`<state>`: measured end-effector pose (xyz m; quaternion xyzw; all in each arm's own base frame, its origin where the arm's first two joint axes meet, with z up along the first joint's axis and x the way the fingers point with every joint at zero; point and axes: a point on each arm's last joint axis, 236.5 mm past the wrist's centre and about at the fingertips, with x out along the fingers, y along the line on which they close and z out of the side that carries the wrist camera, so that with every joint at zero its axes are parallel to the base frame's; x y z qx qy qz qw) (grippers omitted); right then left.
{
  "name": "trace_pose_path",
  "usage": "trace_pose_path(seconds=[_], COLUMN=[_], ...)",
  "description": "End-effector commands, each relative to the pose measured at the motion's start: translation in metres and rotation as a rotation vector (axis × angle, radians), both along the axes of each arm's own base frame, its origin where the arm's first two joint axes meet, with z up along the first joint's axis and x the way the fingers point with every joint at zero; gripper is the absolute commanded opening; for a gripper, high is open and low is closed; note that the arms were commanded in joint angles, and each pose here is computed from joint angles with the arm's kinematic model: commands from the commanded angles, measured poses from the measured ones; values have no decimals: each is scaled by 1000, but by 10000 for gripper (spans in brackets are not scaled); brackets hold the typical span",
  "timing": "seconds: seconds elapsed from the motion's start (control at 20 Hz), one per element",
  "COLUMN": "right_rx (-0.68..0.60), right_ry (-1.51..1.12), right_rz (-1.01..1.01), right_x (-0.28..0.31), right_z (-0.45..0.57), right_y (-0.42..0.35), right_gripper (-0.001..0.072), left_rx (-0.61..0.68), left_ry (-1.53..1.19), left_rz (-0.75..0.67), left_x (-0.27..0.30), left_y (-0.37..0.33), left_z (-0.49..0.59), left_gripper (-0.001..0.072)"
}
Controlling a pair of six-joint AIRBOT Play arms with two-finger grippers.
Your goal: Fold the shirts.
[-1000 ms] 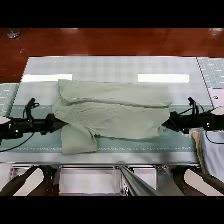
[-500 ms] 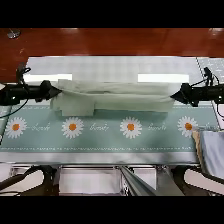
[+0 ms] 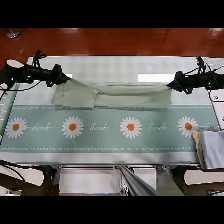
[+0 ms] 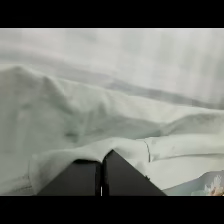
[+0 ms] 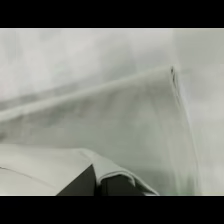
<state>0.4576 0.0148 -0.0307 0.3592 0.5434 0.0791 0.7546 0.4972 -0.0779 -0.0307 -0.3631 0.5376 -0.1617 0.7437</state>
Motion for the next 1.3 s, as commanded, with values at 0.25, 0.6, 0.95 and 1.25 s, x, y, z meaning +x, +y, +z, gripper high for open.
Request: trace_pose_path(seconds=[0.25,0.6,0.95,1.25], right_rx=[20,-65,65,70], right_ry=[53,226,218,249], right_rz=[-19,-53,36,144], right_x=[9,-43,-25,-26], right_z=[-22,-29,-57,-64], right_y=[-5,-92,-24,19], right_gripper=[525,636,634,618], left_rx=[-19,248,432,394], left_ry=[80,96,-309,-275], left_rz=[-45,123,239,90], left_x=[6,-33,-59,-73], left_y=[1,158,121,61], left_z=[-20,33,101,85], left_gripper=[692,698,698,698])
